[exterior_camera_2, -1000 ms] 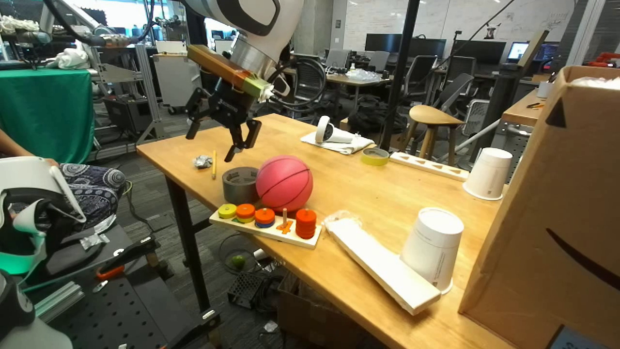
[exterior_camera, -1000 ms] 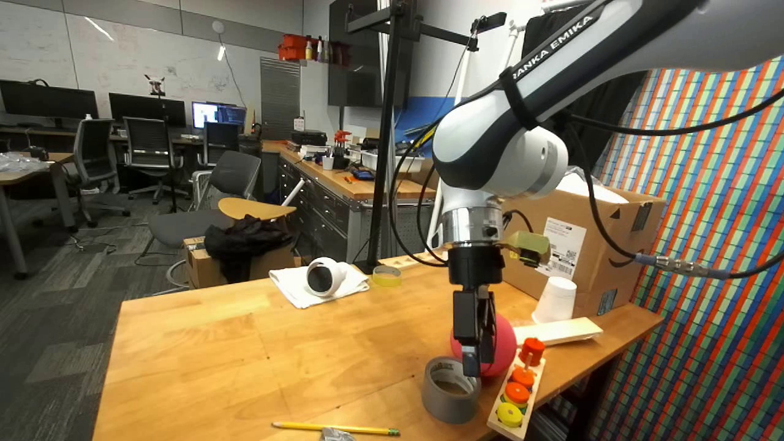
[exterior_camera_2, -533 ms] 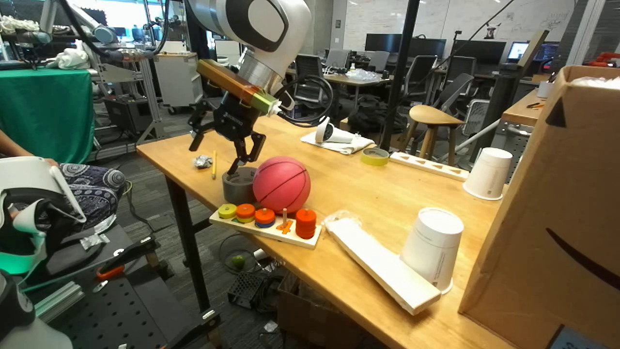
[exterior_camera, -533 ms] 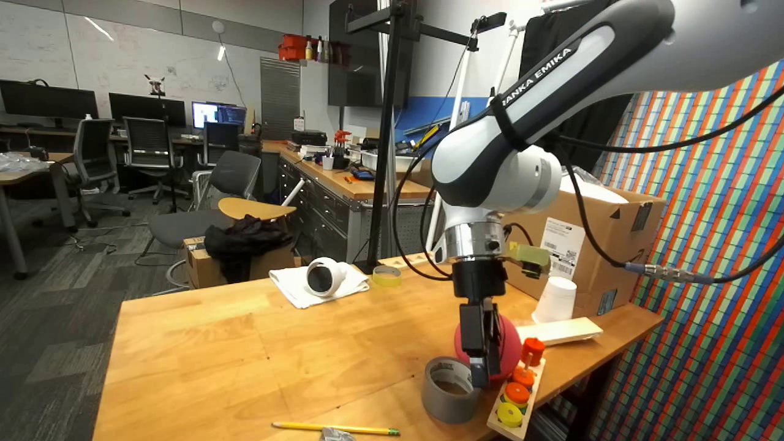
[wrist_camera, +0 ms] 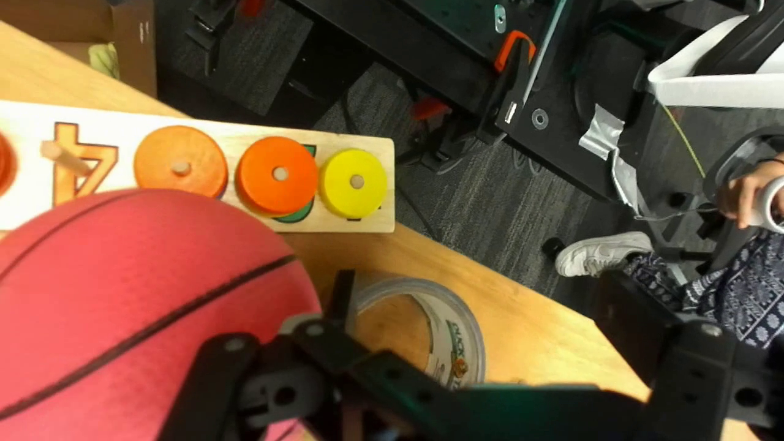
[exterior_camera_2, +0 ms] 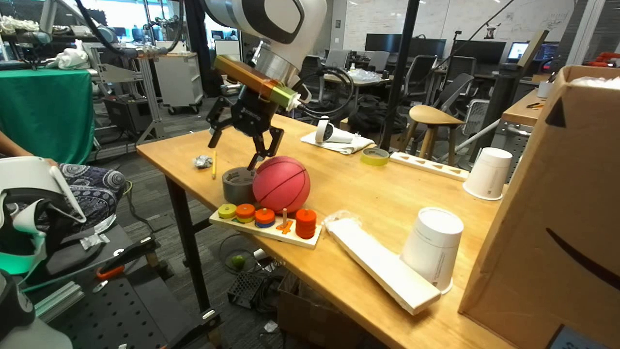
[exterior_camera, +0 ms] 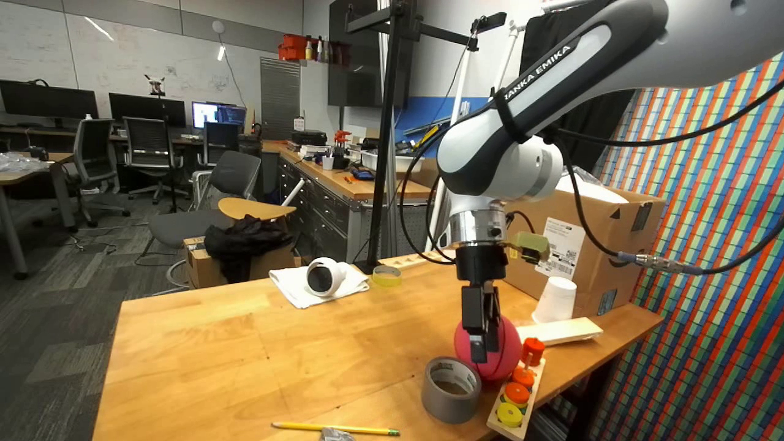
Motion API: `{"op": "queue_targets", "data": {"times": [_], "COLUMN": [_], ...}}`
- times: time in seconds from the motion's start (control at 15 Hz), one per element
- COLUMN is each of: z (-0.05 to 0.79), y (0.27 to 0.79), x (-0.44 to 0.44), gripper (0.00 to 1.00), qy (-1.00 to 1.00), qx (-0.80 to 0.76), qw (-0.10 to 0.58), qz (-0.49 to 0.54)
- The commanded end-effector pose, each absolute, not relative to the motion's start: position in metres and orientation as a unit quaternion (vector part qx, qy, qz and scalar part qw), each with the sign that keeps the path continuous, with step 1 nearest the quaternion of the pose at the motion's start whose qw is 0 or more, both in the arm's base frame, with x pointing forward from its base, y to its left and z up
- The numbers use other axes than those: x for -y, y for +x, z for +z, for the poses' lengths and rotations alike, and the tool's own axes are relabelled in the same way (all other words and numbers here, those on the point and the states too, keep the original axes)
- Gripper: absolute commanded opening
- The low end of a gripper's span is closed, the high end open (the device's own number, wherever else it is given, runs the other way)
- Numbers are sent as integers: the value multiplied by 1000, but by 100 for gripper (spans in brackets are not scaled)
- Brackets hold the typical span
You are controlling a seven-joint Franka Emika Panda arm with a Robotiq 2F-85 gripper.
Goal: Push the basketball to the right
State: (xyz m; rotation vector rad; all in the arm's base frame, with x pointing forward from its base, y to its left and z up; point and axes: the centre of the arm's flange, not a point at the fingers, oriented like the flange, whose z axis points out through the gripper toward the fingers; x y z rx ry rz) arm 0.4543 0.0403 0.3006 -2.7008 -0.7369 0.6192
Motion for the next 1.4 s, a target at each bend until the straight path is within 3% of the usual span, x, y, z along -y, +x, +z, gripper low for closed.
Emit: {"op": "queue_targets", "data": {"times": [0.0, 0.4, 0.87, 1.07, 1.33], "z": [304, 338, 404, 391, 359], "y": [477, 513, 535, 519, 482], "x": [-27, -24, -40, -45, -61], "gripper": [100, 100, 100, 100, 100], "qy": [-939, -950, -942, -943, -942], "qx": [250, 263, 319, 305, 294], "qw": [118, 78, -89, -86, -21], "qz": [206, 150, 58, 97, 159]}}
